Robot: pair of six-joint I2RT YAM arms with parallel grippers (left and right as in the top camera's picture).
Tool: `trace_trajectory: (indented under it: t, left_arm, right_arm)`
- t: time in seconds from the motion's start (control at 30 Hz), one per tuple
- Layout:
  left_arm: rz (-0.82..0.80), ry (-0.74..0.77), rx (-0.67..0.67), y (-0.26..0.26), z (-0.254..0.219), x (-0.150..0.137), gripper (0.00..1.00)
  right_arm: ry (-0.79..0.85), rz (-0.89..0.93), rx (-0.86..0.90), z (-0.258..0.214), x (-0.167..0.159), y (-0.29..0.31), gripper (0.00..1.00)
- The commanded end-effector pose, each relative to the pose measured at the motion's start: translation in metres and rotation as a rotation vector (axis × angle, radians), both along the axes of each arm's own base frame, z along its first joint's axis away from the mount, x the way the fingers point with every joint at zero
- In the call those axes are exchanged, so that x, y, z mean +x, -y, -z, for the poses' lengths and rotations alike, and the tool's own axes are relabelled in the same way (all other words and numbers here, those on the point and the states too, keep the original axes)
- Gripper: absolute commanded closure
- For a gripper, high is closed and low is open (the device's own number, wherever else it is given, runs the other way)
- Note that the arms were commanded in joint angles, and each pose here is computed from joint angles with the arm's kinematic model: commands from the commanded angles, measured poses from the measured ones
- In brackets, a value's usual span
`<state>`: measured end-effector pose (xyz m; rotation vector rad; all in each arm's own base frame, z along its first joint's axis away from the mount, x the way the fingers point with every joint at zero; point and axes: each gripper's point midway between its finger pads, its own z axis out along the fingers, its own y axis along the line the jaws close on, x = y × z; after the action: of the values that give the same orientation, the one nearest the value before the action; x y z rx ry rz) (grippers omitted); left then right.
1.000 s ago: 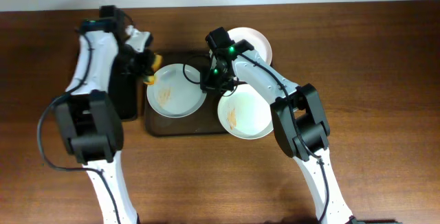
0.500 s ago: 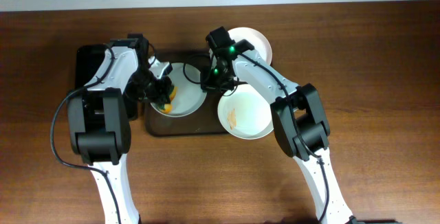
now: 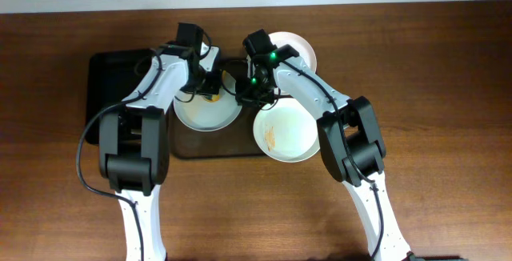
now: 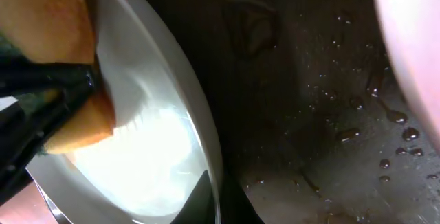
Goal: Clean dirty plates on tray and stack at the side
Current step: 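Tilt the left plate with the right gripper and bring the sponge onto it, then scrub the left plate with the sponge in the left gripper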
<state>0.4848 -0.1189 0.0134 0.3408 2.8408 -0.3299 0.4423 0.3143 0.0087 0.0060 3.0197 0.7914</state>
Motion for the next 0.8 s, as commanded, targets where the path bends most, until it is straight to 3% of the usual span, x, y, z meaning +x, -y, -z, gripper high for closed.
trace_trajectory:
  t: [0.0,0.03,0.13,0.17,0.23,0.3,0.33,0.4,0.43,0.5,0.57,0.67,0.77]
  left_arm:
    - [0.074,-0.02,-0.036,0.01,0.012,-0.007,0.99]
    - [0.066,-0.027,-0.024,0.007,0.013,-0.008,0.99]
    - [-0.423,-0.016,0.39,-0.084,0.015,-0.005,0.99]
    - [-0.498,-0.009,0.46,-0.098,0.012,-0.009,0.99]
    - [-0.5,-0.04,0.493,-0.101,0.013,-0.019,0.99]
    - [-0.444,-0.162,0.523,-0.102,0.015,-0.048,0.99]
    - [-0.377,-0.195,0.484,-0.093,0.017,-0.052,0.99]
    - [-0.036,-0.34,0.088,-0.018,0.02,-0.077,0.99]
    - [-0.006,-0.355,0.004,-0.004,0.017,-0.081,0.99]
    - [0.01,-0.323,-0.109,0.015,0.012,-0.072,0.99]
    - [-0.015,-0.246,-0.099,0.012,0.013,-0.051,0.99]
    - [-0.353,-0.089,0.258,-0.059,0.02,-0.014,0.99]
    - [-0.535,-0.073,0.559,-0.115,0.009,-0.031,0.99]
  right_arm:
    - [-0.018,-0.024,-0.02,0.014,-0.006,0.0,0.96]
    - [-0.018,-0.024,-0.02,0.014,-0.006,0.0,0.96]
    - [-0.017,-0.024,-0.02,0.014,-0.006,0.0,0.96]
    - [-0.017,-0.024,-0.02,0.014,-0.006,0.0,0.96]
    - [-0.018,-0.024,-0.02,0.014,-0.006,0.0,0.96]
    - [-0.017,-0.025,-0.019,0.014,-0.006,0.0,0.96]
    - [-0.018,-0.025,-0.02,0.014,-0.006,0.0,0.96]
    - [-0.018,-0.025,-0.02,0.014,-0.006,0.0,0.96]
    - [-0.018,-0.025,-0.02,0.014,-0.006,0.0,0.96]
    - [-0.017,-0.025,-0.019,0.014,-0.006,0.0,0.96]
    - [-0.017,-0.025,-0.019,0.014,-0.006,0.0,0.96]
    - [-0.009,-0.041,-0.017,0.014,-0.006,-0.001,0.96]
    - [-0.01,-0.041,-0.017,0.014,-0.006,-0.001,0.96]
